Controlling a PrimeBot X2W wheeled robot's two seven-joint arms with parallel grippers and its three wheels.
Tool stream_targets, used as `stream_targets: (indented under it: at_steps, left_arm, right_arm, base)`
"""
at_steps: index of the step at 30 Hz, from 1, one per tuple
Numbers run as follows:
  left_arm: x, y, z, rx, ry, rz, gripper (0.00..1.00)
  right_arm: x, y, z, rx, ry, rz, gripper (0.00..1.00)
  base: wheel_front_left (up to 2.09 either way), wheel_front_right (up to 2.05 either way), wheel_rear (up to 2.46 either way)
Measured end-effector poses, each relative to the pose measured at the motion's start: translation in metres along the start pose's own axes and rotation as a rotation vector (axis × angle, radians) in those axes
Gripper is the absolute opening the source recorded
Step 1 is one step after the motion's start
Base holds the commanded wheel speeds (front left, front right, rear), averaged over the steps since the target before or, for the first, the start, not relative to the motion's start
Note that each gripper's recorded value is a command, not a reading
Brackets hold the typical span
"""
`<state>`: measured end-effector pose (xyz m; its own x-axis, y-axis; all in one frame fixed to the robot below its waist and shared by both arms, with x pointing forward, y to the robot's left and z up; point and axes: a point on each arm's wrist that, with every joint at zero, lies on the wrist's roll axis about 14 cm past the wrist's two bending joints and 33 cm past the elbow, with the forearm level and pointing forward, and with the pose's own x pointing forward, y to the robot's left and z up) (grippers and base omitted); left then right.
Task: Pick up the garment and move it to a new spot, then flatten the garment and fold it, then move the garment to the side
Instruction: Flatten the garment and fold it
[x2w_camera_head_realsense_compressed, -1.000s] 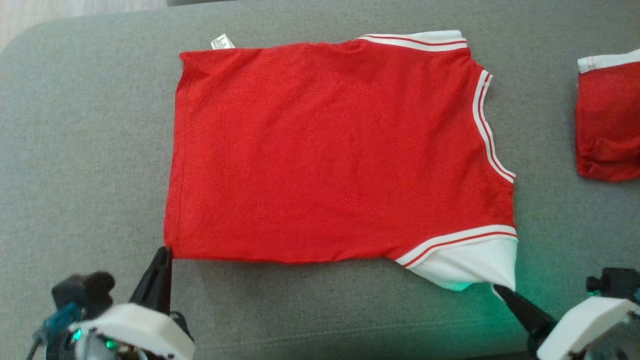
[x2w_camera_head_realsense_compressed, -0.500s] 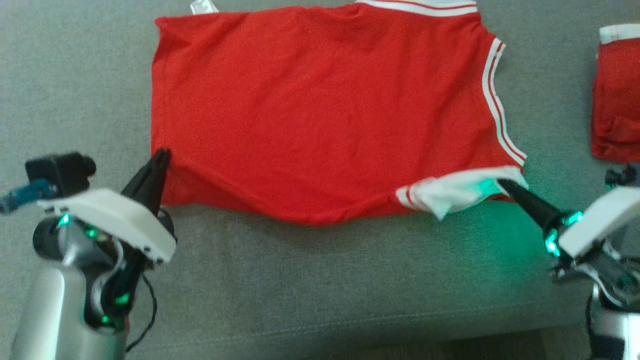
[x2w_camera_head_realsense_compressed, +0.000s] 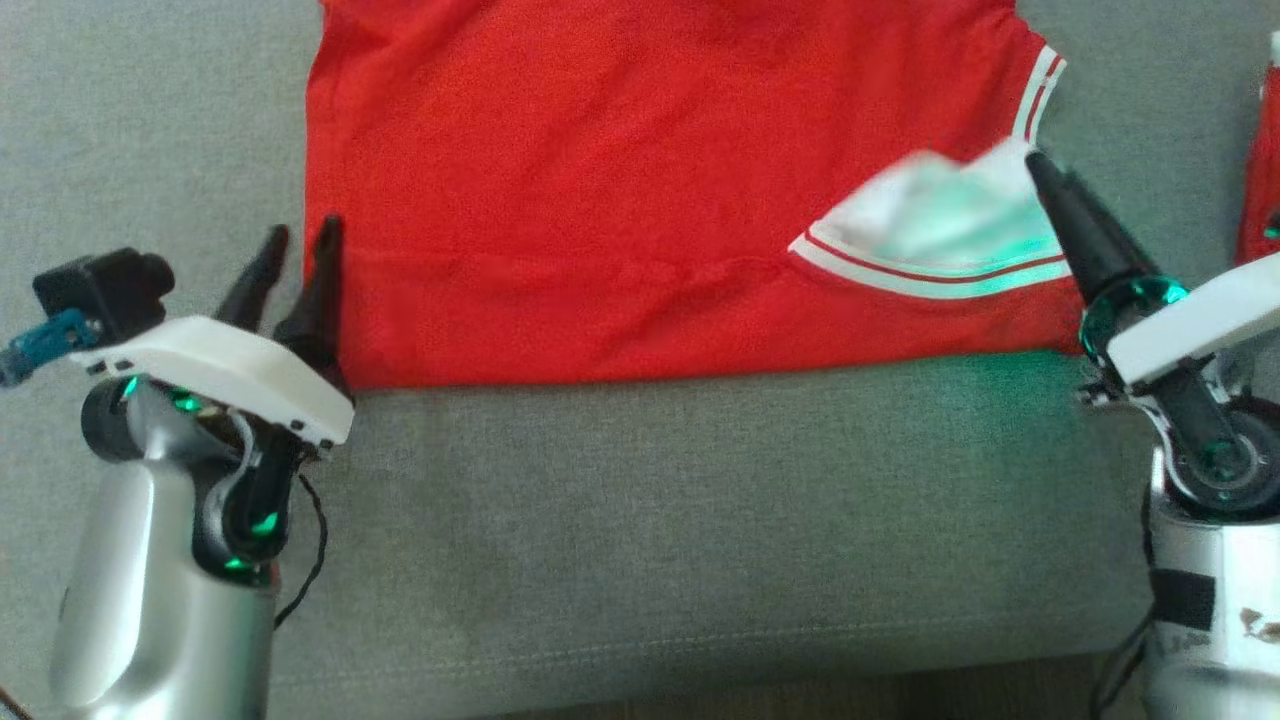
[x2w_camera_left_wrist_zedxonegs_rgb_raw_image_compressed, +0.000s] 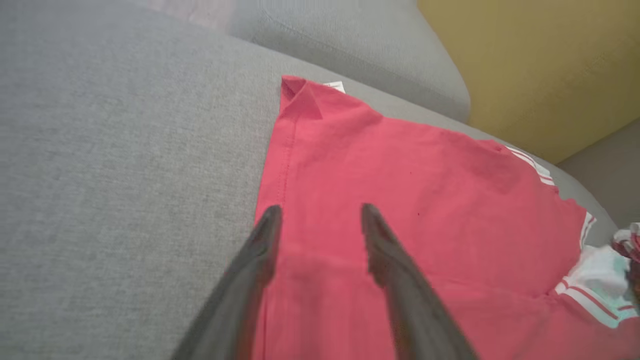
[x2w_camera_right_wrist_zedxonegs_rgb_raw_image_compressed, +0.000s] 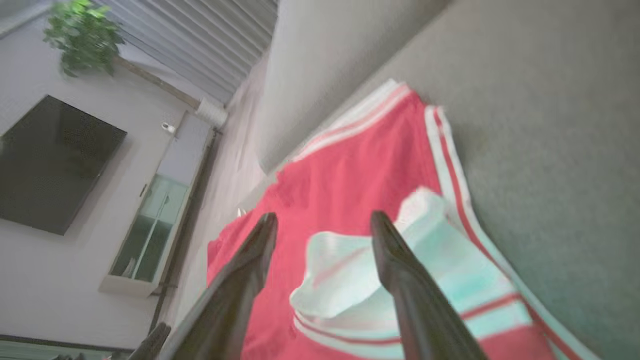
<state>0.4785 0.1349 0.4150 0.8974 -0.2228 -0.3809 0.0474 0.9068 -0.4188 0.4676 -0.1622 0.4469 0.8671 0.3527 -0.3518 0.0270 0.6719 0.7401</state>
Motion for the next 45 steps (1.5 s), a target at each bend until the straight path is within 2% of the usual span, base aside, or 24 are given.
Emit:
stream_targets:
  at_steps: [5,11,14,20,27,33,45]
  left_arm:
    - [0.000,-0.004,0.017,0.070,-0.151,0.004,1.00]
    - [-0.014,-0.018,0.044,0.194,-0.363,0.002,1.00]
    - [-0.023,-0.023,0.039,0.231,-0.392,-0.006,1.00]
    - [-0.040,-0.019,0.020,0.261,-0.372,0.019,1.00]
    - [-0.056,-0.015,-0.007,0.264,-0.307,0.032,1.00]
    - [-0.056,-0.012,-0.017,0.248,-0.271,0.032,1.00]
    - [-0.025,0.014,-0.061,0.159,-0.045,0.062,1.00]
  right_arm:
    - [-0.004,0.022,0.023,-0.207,-0.198,0.036,1.00]
    - [-0.026,0.017,0.033,-0.477,-0.365,0.003,1.00]
    - [-0.037,0.014,0.033,-0.548,-0.413,-0.015,1.00]
    - [-0.058,-0.003,0.018,-0.608,-0.400,-0.074,1.00]
    - [-0.076,-0.014,0.003,-0.612,-0.381,-0.121,1.00]
    - [-0.076,-0.019,-0.003,-0.607,-0.357,-0.139,1.00]
    - [-0.051,-0.076,-0.019,-0.612,-0.171,-0.271,1.00]
  base:
    - [0.00,0.00,0.00]
    - [0.00,0.00,0.00]
    - [0.00,0.00,0.00]
    - [0.00,0.00,0.00]
    - [0.00,0.00,0.00]
    - [0.00,0.00,0.00]
    - [0.00,0.00,0.00]
